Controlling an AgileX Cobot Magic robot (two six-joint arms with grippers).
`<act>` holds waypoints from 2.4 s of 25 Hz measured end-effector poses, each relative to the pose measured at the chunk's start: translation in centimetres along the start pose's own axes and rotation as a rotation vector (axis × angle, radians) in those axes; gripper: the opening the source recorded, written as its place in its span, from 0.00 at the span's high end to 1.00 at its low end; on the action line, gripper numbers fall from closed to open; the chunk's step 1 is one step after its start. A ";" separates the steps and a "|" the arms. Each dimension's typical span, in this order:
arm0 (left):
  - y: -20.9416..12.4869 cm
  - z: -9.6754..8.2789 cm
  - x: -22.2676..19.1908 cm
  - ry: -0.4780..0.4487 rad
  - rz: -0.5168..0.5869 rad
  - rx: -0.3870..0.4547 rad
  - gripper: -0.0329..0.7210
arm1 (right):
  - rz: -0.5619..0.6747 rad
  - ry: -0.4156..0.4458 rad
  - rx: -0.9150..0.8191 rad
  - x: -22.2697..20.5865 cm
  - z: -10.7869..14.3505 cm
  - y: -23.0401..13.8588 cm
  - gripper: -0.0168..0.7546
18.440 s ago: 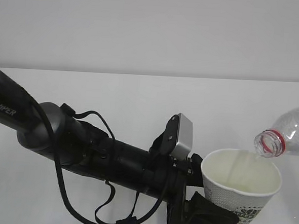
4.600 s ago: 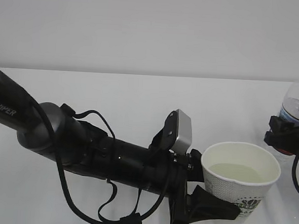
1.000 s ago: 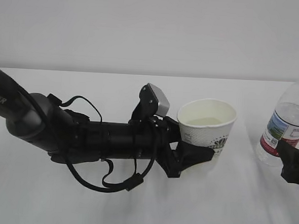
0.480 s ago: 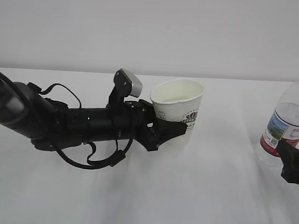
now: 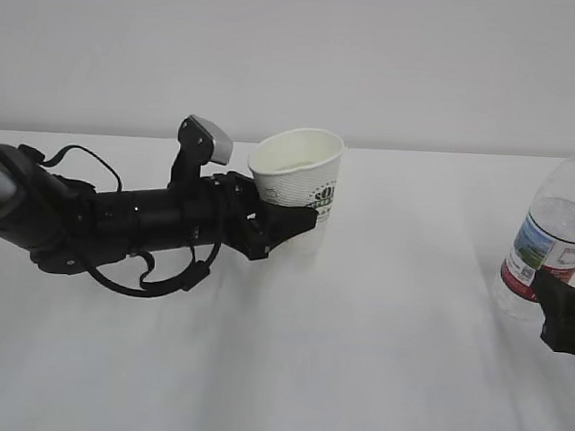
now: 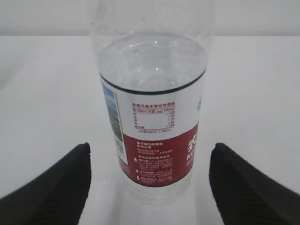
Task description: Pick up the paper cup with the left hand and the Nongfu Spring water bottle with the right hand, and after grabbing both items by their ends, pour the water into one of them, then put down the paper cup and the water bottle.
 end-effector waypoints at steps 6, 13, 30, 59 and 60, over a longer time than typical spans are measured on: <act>0.5 1.8 1.0 0.040 -0.019 0.009 0.34 | 0.000 0.000 0.000 0.0 0.0 0.0 0.21; 1.2 2.7 1.9 0.047 -0.060 0.014 0.34 | 0.000 0.000 0.000 0.0 0.0 0.0 0.21; 0.2 4.8 4.5 0.134 -0.052 0.005 0.34 | 0.000 0.000 -0.002 0.0 0.0 0.0 0.21; -1.4 9.5 12.7 0.553 -0.154 0.116 0.34 | -0.005 -0.001 -0.021 -0.1 0.0 0.1 0.21; -1.6 9.6 13.0 0.576 -0.153 0.115 0.34 | -0.005 -0.001 -0.021 -0.1 0.0 0.1 0.21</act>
Point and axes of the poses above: a point on each arm's last joint axis where the gripper is mounted, x pointing back along that axis away from the gripper, z along the wrist's bending axis when the last joint is at zero, y = z × x, the point moved 5 cm from there along -x, pointing out along that axis toward the gripper, and after that the axes turned 7 degrees about x, right-handed, at the moved point
